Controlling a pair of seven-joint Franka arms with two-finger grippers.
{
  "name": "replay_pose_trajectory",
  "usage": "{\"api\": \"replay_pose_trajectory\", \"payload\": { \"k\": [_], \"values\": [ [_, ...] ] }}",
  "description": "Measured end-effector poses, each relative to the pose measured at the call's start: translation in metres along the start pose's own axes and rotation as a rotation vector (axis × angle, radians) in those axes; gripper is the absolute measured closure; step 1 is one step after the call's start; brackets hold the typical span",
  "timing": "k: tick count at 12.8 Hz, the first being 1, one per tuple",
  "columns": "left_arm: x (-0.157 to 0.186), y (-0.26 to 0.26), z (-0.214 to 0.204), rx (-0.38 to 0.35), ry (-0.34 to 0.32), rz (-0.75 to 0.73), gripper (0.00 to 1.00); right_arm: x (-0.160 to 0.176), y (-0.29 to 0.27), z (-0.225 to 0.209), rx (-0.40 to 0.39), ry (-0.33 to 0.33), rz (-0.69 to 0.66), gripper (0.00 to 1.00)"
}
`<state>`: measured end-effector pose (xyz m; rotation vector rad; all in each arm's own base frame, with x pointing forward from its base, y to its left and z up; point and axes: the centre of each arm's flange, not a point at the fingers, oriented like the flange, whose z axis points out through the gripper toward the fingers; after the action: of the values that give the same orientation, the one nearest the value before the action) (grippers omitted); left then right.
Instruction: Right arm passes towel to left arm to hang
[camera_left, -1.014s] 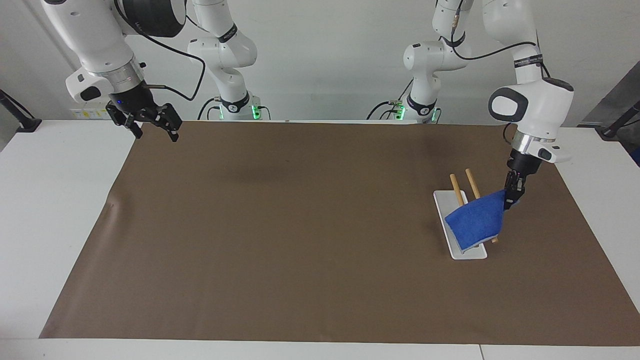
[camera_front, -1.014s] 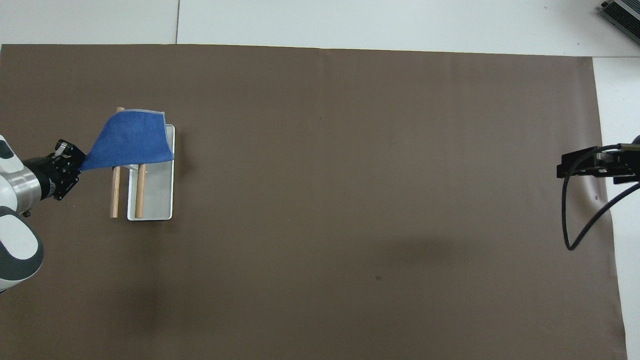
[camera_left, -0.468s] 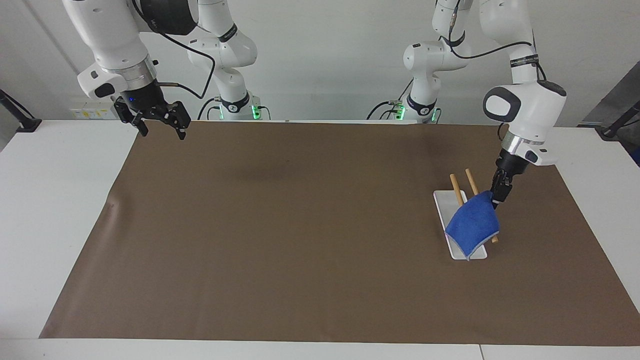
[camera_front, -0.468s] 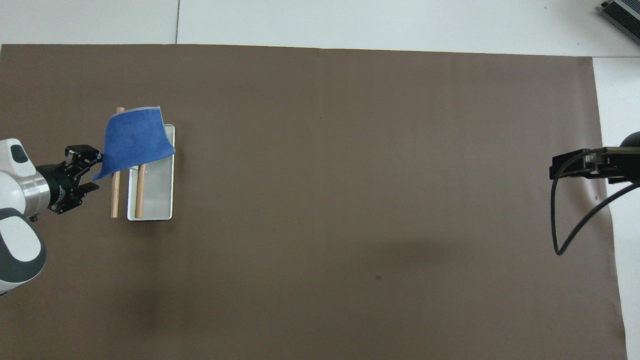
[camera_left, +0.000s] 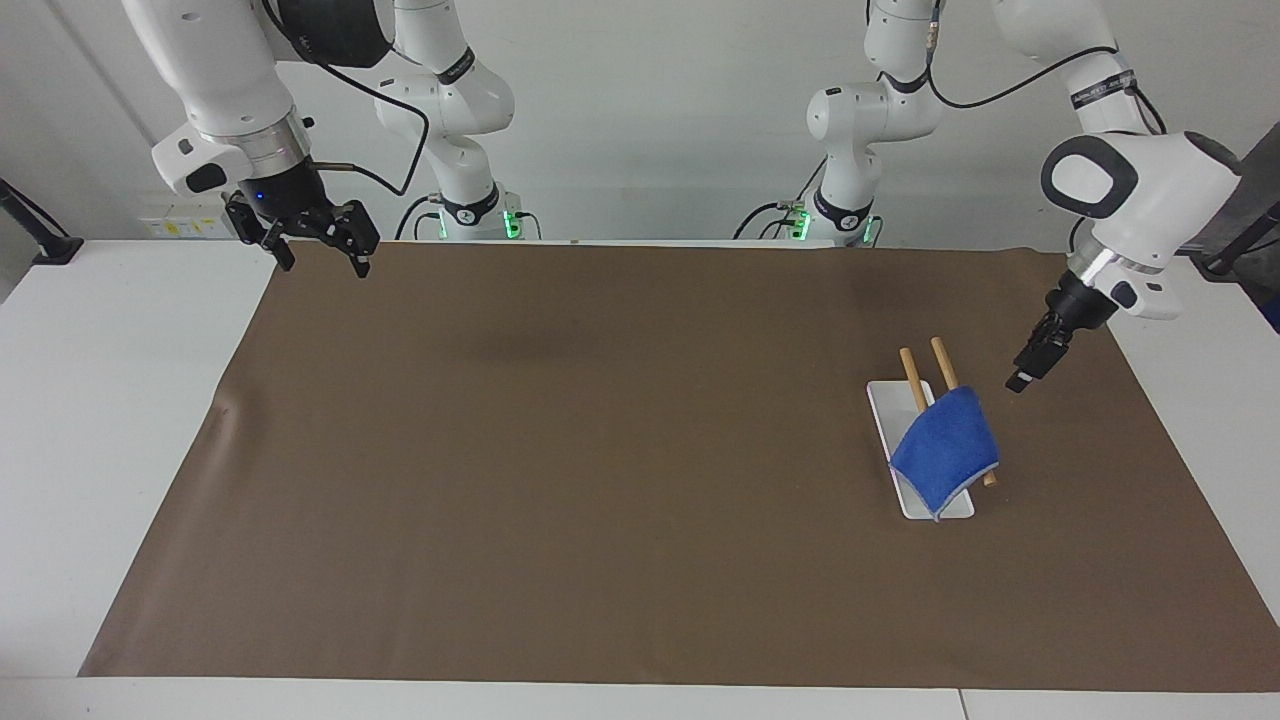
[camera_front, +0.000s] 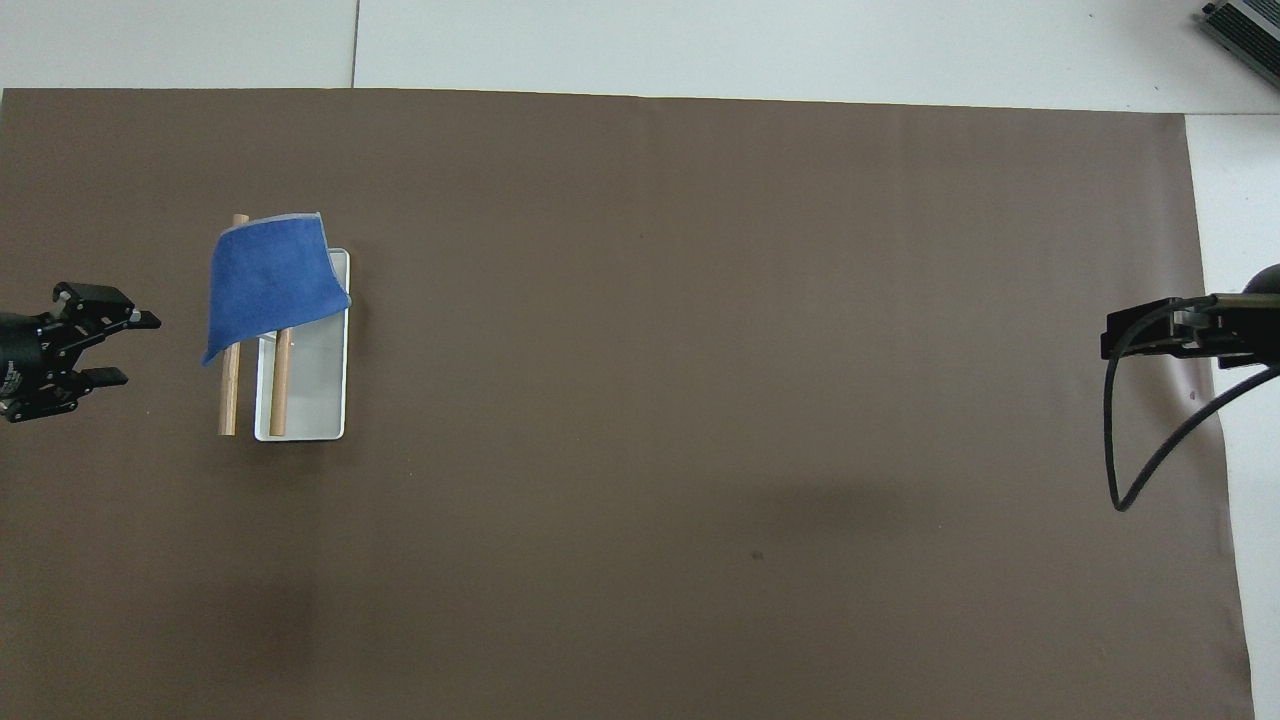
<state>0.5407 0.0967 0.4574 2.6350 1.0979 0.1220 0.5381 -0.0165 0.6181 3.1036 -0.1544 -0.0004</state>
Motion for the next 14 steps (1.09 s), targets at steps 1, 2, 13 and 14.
{"api": "replay_pose_trajectory", "payload": {
  "k": [1, 2, 13, 14],
  "values": [
    [0.002, 0.006, -0.009, 0.031, -0.008, 0.028, 0.23, 0.000, 0.000, 0.000, 0.000, 0.000, 0.000, 0.00],
    [0.003, 0.012, -0.020, 0.058, -0.019, 0.052, 0.23, 0.000, 0.000, 0.000, 0.000, -0.001, 0.000, 0.00],
    [-0.064, 0.117, -0.127, 0.244, -0.018, 0.391, 0.25, 0.000, -0.002, 0.000, 0.001, -0.002, -0.003, 0.00],
    [-0.069, 0.119, -0.125, 0.268, -0.023, 0.441, 0.26, 0.000, -0.002, 0.000, 0.001, -0.002, -0.003, 0.00]
  ]
}}
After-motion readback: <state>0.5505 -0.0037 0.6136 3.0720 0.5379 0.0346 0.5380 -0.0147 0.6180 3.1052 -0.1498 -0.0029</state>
